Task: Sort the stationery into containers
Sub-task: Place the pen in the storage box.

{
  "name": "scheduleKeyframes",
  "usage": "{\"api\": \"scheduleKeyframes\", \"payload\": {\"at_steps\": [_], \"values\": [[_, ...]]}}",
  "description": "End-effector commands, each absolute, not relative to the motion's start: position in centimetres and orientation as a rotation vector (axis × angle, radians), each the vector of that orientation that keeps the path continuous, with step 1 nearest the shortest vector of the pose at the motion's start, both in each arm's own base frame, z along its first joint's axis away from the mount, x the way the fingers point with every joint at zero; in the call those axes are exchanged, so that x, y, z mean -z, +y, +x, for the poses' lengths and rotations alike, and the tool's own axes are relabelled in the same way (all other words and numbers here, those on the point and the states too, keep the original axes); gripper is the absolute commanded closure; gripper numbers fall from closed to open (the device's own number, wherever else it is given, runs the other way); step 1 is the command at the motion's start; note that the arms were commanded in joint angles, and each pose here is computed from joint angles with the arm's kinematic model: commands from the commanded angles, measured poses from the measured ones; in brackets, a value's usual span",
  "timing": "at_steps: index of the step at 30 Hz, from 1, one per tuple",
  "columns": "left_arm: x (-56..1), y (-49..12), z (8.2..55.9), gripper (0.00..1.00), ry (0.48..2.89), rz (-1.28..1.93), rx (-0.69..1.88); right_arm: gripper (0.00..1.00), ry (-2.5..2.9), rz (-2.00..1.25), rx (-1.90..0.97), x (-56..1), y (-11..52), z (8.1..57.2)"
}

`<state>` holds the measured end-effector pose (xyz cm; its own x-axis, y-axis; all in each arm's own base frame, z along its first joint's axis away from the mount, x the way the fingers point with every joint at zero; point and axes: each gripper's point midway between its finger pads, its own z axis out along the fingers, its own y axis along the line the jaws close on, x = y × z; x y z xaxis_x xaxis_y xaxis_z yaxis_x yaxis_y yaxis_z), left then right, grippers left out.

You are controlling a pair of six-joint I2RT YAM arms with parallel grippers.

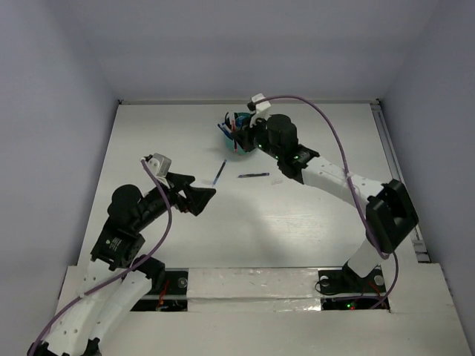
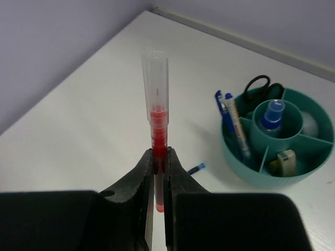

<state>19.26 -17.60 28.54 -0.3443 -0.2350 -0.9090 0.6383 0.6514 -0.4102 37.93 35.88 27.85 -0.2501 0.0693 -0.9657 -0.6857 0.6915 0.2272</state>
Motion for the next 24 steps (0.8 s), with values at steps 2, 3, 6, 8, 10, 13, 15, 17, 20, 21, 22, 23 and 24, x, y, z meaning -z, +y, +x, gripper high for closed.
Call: {"api": "scheduleKeyframes", "payload": {"at_steps": [2,3,6,8,10,13,15,17,20,21,22,23,24], "values": [[-29.1,-16.3,20.0,0.09,1.663,0.308,0.832,1.00,1.463,-0.551,-0.542,-31.0,35.9,42.9],[-29.3,-16.2,19.9,0.09,1.651,0.306,0.828,1.00,1.437,-0.564,-0.524,-31.6,36.3,43.5],[-29.4,-15.6,20.0,0.07,1.638,0.272,0.808,1.00,1.433,-0.638,-0.414,-29.2,36.9,46.9],[-29.6,-15.2,19.9,0.05,1.627,0.256,0.798,1.00,1.429,-0.650,-0.384,-28.7,36.9,48.2],[-29.9,-15.0,19.6,0.01,1.605,0.250,0.798,1.00,1.429,-0.662,-0.362,-28.2,36.9,49.3],[-30.2,-14.7,19.5,0.01,1.590,0.242,0.791,1.00,1.448,-0.672,-0.337,-26.3,36.4,51.0],[-30.2,-14.5,19.6,0.01,1.591,0.234,0.784,1.00,1.462,-0.669,-0.327,-25.1,36.2,51.9],[-30.1,-14.6,19.7,0.01,1.593,0.239,0.788,1.00,1.456,-0.667,-0.329,-24.8,36.1,52.4],[-29.9,-14.6,19.8,0.01,1.599,0.240,0.787,1.00,1.464,-0.680,-0.349,-24.0,36.6,52.5],[-30.0,-14.7,19.8,0.01,1.597,0.244,0.790,1.00,1.458,-0.680,-0.354,-23.8,36.7,52.4],[-30.0,-14.7,19.8,0.01,1.595,0.244,0.790,1.00,1.459,-0.684,-0.360,-23.5,36.8,52.4],[-30.0,-14.7,19.7,0.01,1.597,0.246,0.793,1.00,1.463,-0.683,-0.364,-23.2,36.8,52.4],[-30.1,-14.7,19.7,0.01,1.594,0.249,0.795,1.00,1.466,-0.687,-0.369,-23.0,36.9,52.3]]}}
